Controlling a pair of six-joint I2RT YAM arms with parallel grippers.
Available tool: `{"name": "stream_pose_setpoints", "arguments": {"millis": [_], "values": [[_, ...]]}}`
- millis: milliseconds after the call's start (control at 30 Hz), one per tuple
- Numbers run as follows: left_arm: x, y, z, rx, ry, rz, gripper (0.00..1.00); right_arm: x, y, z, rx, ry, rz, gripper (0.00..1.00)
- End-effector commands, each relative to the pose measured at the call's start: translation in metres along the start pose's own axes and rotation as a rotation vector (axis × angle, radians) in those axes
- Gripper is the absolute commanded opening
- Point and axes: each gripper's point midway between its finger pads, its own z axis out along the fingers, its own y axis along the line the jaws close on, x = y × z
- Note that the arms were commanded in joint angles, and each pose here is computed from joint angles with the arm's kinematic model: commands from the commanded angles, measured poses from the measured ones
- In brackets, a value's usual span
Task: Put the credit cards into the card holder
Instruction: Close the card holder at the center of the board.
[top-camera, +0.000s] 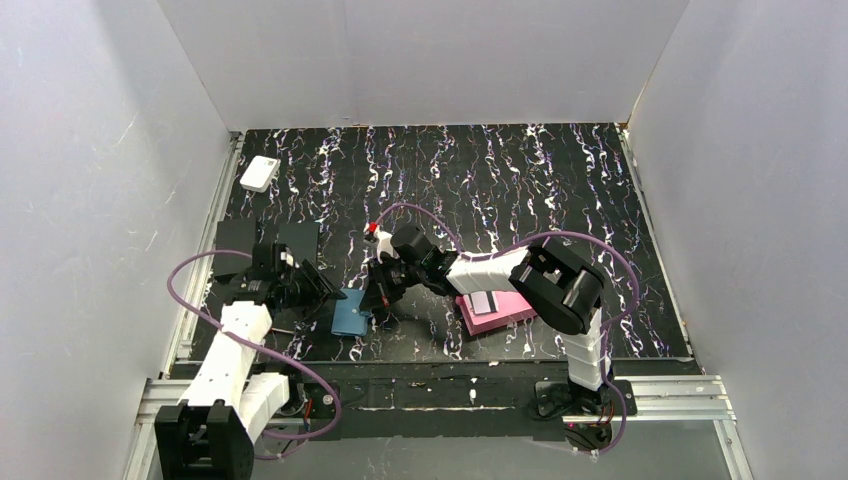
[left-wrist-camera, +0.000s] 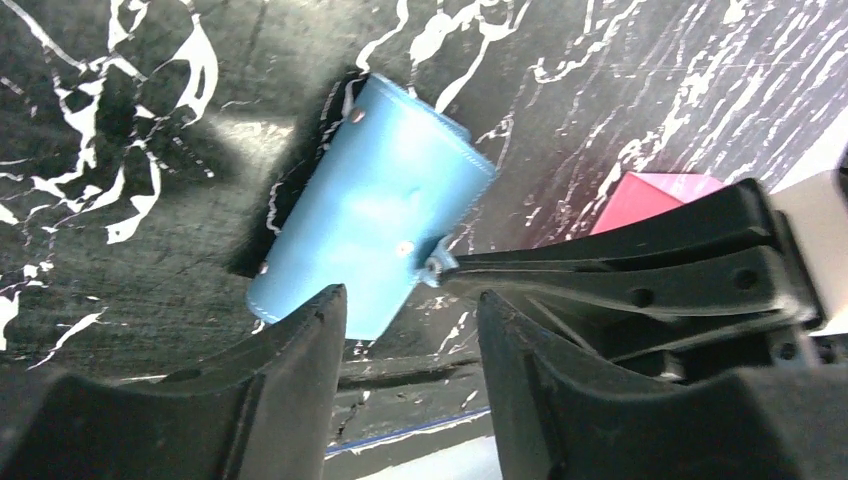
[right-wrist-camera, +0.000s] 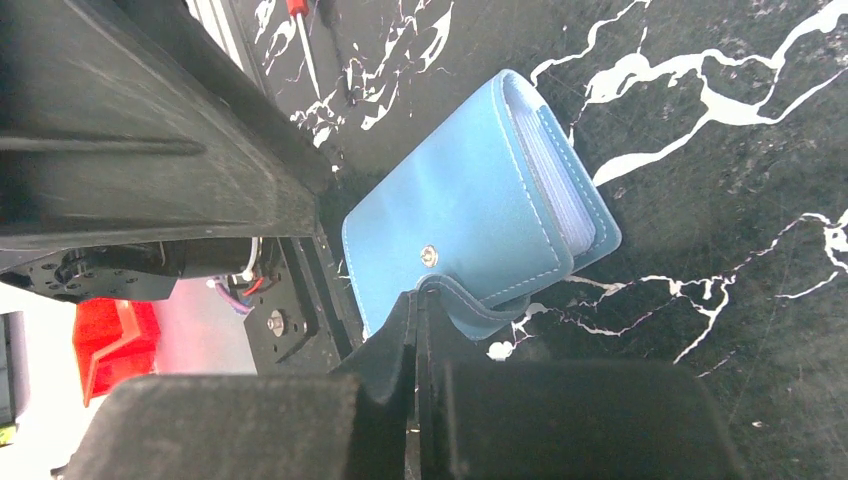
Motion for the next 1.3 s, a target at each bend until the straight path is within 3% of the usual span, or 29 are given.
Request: {"name": "stream_pose_setpoints", "arguments": {"millis": [0,67,133,367,600,1267], "values": [[0.011,0.020,0.006,-0.043,-0.001,-0.067,0.44,-0.019,0.015,-0.009,-0.031,-0.049,-0.052,0.01],[0.016,0.019,0.012,-0.013,0.020,-0.077,0.27,-0.019,0.015,-0.010,-0.034,-0.049,-0.053,0.01],[0.021,0.025,0.018,-0.028,0.041,-0.101,0.17,-0.021,0.017,-0.010,-0.038,-0.050,-0.056,0.01],[0.029,0.039,0.034,-0.090,0.096,-0.119,0.04,-0.027,0.024,-0.008,-0.063,-0.055,-0.051,0.01],[0.042,0.050,0.047,-0.130,0.147,-0.108,0.01,-0.028,0.030,-0.006,-0.103,-0.066,-0.025,0.01],[0.044,0.054,0.048,-0.153,0.150,-0.095,0.00,-0.039,0.031,0.016,-0.160,-0.082,0.029,0.01]]}}
